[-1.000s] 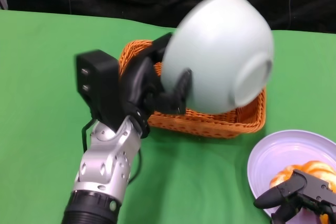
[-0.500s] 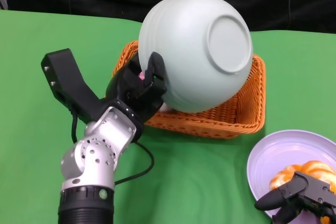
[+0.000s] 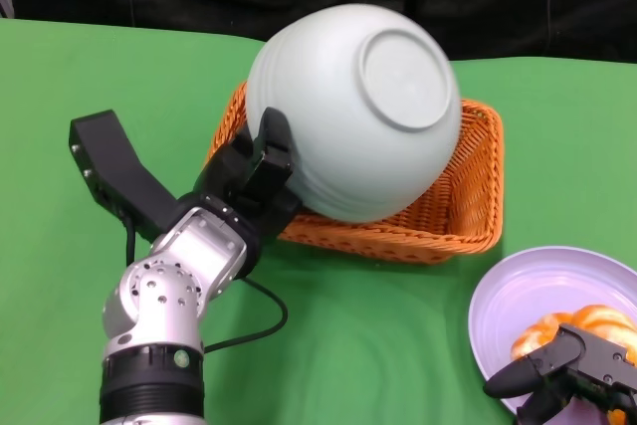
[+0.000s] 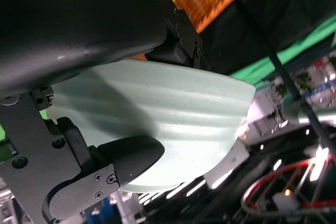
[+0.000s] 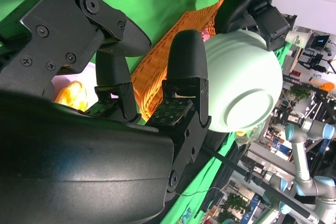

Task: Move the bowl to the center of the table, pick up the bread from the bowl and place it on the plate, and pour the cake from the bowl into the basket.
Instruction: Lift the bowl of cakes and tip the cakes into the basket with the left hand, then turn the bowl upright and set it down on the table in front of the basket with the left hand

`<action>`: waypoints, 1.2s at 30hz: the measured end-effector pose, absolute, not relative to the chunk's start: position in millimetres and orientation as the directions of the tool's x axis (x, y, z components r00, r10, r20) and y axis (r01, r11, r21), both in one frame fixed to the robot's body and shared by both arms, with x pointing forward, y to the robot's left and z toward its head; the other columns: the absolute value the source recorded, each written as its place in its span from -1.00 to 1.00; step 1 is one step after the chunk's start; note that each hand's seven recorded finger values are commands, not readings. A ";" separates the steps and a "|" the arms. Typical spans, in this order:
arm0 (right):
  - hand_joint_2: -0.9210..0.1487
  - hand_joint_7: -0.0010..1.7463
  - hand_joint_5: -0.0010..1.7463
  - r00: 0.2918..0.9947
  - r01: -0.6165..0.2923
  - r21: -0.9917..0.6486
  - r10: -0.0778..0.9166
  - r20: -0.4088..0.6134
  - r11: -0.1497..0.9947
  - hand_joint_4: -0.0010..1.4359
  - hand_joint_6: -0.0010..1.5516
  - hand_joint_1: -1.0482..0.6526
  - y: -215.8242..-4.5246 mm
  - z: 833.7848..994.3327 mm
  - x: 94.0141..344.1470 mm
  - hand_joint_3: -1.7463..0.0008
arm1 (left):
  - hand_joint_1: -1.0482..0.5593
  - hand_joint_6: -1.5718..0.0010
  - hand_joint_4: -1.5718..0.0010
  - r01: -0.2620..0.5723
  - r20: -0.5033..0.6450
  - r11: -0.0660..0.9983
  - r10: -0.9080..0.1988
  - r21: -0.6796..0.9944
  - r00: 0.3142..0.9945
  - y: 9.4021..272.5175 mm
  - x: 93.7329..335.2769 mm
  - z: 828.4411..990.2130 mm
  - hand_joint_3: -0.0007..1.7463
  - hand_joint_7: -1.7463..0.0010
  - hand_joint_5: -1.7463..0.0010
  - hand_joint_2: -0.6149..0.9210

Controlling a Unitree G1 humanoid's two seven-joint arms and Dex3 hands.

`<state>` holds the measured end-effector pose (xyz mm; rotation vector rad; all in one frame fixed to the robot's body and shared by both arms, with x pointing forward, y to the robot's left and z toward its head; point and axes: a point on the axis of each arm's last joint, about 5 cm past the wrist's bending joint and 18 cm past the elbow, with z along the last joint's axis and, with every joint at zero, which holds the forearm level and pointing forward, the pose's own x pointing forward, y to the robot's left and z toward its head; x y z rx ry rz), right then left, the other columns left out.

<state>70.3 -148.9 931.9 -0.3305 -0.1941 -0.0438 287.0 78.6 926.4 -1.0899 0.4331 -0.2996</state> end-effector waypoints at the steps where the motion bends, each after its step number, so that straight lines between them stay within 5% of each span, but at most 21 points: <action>1: 0.12 0.24 0.60 0.980 0.075 -0.318 -0.011 0.197 0.945 0.05 0.03 0.24 -148.9 931.9 70.5 -0.49 | -0.08 -0.16 -0.45 0.062 -0.166 0.452 -0.449 -0.890 0.878 78.3 287.4 928.1 0.98 -1.00 -1.00 0.15; 7: 0.11 0.25 0.60 0.979 0.081 -0.319 -0.015 0.204 0.944 0.05 0.03 0.24 -149.4 932.3 71.1 -0.48 | -0.01 -0.20 -0.46 0.283 -0.015 0.572 -0.459 -0.770 0.888 87.7 287.9 941.2 0.97 -1.00 -1.00 0.21; 15: 0.10 0.24 0.60 0.974 0.095 -0.311 -0.023 0.227 0.946 0.05 0.03 0.23 -151.3 933.4 71.4 -0.48 | 0.10 -0.24 -0.44 0.435 0.076 0.719 -0.473 -0.542 0.878 111.7 274.1 936.1 0.95 -0.88 -1.00 0.14; 21: -0.06 0.24 0.57 0.960 0.143 -0.263 -0.069 0.273 0.954 -0.08 -0.25 0.21 -150.5 935.3 71.9 -0.32 | 0.08 -0.21 -0.42 0.597 0.250 0.778 -0.549 -0.198 0.798 135.2 260.4 936.4 0.84 -0.93 -1.00 0.20; 30: -0.14 0.30 0.60 0.943 0.178 -0.246 -0.094 0.319 0.953 -0.18 -0.39 0.26 -151.7 938.6 74.9 -0.27 | 0.20 -0.21 -0.38 0.539 0.413 0.774 -0.633 0.332 0.655 157.7 237.3 936.2 0.99 -0.92 -1.00 0.06; 36: -0.18 0.30 0.60 0.942 0.180 -0.245 -0.095 0.323 0.953 -0.17 -0.40 0.26 -151.7 939.2 75.2 -0.21 | 0.11 -0.10 -0.36 0.414 0.405 0.620 -0.768 0.666 0.497 172.0 229.0 928.2 1.00 -1.00 -1.00 -0.04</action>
